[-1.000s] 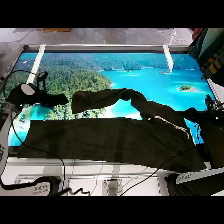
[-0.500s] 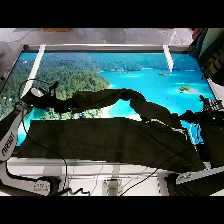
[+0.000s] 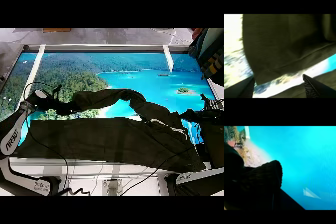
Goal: Fold the clothes and pants, and hang the long-sleeved shirts on hangers.
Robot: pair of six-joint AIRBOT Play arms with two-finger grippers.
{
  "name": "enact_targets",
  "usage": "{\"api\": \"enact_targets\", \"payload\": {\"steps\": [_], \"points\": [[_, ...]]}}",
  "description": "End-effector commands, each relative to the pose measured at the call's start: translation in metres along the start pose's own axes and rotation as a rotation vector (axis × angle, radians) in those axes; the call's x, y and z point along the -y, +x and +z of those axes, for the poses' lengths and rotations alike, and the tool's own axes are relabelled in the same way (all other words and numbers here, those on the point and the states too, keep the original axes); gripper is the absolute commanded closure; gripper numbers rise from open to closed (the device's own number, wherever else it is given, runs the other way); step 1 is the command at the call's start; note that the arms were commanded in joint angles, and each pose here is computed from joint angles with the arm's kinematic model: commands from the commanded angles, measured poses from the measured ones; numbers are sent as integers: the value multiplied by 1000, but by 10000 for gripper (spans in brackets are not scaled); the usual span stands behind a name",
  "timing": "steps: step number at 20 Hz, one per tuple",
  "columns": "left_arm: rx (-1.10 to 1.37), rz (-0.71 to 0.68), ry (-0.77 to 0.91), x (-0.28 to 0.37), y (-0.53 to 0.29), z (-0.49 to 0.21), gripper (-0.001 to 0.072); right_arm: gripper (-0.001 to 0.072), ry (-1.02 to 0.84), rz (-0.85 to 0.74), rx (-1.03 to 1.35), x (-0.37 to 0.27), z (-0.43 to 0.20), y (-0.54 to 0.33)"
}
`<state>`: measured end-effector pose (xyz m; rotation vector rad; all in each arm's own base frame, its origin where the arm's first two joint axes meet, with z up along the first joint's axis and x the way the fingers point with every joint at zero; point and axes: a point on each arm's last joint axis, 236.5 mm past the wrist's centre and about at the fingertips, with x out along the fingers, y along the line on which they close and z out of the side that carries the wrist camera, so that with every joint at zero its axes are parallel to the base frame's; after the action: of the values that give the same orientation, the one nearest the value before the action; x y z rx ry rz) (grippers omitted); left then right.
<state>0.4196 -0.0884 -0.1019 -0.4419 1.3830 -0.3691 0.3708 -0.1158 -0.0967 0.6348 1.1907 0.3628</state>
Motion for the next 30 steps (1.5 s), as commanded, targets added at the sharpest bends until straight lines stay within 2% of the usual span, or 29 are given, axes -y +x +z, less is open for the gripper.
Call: {"api": "enact_targets", "payload": {"steps": [1,2,4,8,12,16,18,23,27,30], "points": [[7,35,18,-7,14,3,277,677,1,4,-1,-2,0,-1],[39,41,18,-7,14,10,438,677,1,6,-3,-2,-1,-1],[87,25,15,0,7,26,690,677,1,7,-3,-3,-1,-1],[246,13,102,29,-53,82,693,679,8,32,11,-9,3,-1],[548,20,242,86,-183,136,693,679,-2,40,109,-23,26,-15],[911,63,338,132,-322,151,693,679,-77,-70,243,-33,56,-51],[1017,72,364,150,-365,141,693,680,-111,-95,270,-42,60,-65],[982,168,374,141,-376,120,694,678,-139,-146,282,-50,60,-82],[921,429,225,66,-371,126,695,679,-154,-211,228,-37,48,-83],[759,475,175,19,-308,142,694,678,-159,-228,211,-32,45,-83]]}}
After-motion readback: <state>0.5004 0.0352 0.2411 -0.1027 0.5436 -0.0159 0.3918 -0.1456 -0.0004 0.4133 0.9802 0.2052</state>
